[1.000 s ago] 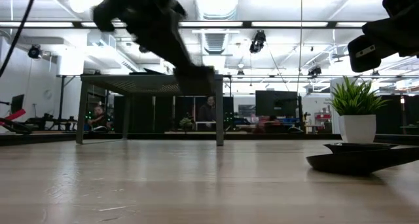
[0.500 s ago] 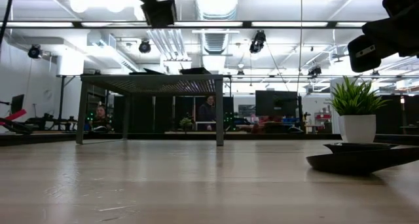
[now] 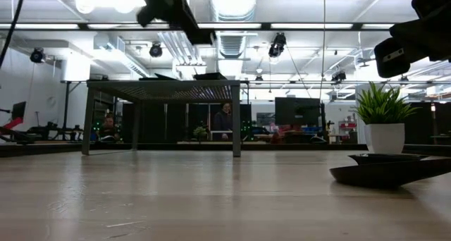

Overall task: Pick & Place Mini shaped plates
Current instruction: Stack the black square plate on top of the black square plate on the shelf

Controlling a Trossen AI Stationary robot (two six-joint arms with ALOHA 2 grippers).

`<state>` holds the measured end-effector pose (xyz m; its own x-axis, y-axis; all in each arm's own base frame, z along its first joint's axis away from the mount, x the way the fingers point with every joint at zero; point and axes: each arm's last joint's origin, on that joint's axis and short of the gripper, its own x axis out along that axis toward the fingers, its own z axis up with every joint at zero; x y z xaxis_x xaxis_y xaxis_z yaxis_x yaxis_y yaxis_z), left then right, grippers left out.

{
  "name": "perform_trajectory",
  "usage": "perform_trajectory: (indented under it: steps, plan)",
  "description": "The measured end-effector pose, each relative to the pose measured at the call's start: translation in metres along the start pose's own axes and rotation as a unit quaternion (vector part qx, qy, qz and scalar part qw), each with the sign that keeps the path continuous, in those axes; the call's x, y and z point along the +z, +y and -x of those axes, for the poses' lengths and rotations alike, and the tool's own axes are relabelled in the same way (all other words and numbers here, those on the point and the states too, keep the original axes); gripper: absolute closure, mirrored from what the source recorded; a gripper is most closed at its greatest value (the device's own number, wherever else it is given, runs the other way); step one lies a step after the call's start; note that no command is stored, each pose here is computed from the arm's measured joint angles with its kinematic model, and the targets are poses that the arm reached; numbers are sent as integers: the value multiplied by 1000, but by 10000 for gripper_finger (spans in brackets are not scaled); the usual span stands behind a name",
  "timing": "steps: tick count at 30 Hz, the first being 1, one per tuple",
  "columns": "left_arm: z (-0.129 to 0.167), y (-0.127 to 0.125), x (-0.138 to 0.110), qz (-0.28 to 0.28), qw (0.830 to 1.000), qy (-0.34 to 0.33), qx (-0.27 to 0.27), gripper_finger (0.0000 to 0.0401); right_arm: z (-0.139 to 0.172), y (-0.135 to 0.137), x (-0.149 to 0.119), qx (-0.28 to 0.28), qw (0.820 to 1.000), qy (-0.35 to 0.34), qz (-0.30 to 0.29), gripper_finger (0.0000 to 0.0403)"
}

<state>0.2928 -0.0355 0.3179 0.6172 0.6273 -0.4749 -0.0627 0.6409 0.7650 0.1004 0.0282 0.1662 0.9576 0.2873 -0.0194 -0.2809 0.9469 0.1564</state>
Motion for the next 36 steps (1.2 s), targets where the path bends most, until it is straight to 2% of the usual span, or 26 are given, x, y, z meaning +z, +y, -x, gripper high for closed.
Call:
perform_trajectory:
  steps: [5, 10, 16, 23, 29, 36]
  plan:
    - [-25, 9, -6, -6, 1000, 23, -7, 401, 0, 0, 0, 0, 1000, 0, 0, 394]
    - [-49, 12, -12, -36, 998, 59, -3, 401, 0, 0, 0, 0, 1000, 0, 0, 394]
    - [-66, 5, -10, -43, 997, 53, -26, 401, 0, 0, 0, 0, 1000, 0, 0, 394]
    - [-71, 3, -11, -46, 997, 60, -23, 401, 0, 0, 0, 0, 1000, 0, 0, 394]
    - [-71, 6, -8, -35, 998, 60, 3, 401, 0, 0, 0, 0, 1000, 0, 0, 394]
    - [-71, 5, -8, -31, 998, 53, -9, 397, 0, 0, 0, 0, 1000, 0, 0, 394]
